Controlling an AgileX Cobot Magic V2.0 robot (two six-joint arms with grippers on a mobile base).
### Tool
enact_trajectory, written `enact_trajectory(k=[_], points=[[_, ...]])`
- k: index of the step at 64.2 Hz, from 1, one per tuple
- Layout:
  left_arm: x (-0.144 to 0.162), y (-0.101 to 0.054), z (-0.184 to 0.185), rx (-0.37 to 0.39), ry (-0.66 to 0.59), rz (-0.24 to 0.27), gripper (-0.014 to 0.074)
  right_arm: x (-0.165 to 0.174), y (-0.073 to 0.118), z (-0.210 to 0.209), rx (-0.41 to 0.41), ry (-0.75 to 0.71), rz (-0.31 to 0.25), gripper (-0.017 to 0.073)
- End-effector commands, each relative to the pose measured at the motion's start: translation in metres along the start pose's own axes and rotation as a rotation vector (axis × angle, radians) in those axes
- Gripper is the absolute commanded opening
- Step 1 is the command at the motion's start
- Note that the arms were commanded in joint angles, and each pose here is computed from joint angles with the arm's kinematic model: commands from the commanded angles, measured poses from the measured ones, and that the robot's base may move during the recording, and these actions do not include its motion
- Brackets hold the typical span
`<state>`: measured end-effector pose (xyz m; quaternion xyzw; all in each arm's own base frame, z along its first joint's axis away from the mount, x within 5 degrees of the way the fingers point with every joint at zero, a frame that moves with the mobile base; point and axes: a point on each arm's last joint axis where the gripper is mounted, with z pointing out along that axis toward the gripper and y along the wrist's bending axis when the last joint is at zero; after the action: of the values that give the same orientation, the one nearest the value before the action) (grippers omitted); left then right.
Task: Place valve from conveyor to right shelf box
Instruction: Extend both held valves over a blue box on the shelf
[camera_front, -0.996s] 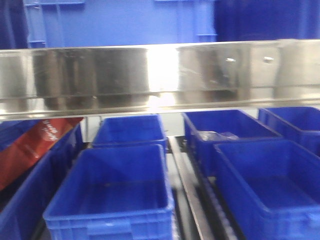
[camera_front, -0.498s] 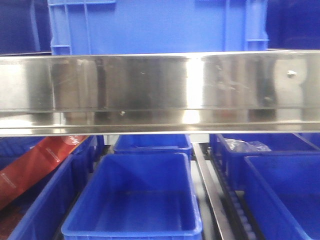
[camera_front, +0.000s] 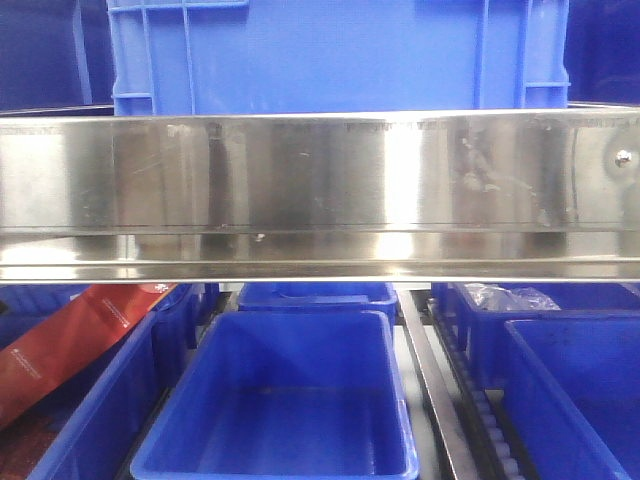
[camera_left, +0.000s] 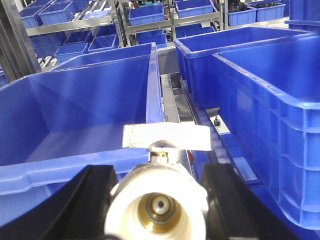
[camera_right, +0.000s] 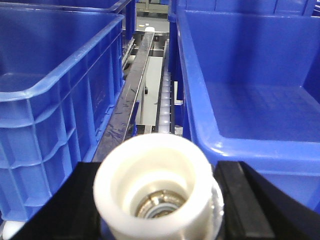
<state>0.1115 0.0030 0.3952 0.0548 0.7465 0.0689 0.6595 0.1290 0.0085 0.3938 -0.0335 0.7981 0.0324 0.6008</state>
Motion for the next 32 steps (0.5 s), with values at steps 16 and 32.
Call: enact_trajectory(k=[16,32], points=[[-0.0093,0.0011,-0.0036,-0.008,-0.078,-0.005,-0.0111,-0.0129,-0.0010,-0.0062,0.015,-0.104,-0.001,-0.0153],[-0.0098,-0.0003,-0.0036,0.005,-0.083,-0.004,-0.0111,-0.0129,-0.0010,-0.0062,0.015,-0.104,-0.001,-0.0153]])
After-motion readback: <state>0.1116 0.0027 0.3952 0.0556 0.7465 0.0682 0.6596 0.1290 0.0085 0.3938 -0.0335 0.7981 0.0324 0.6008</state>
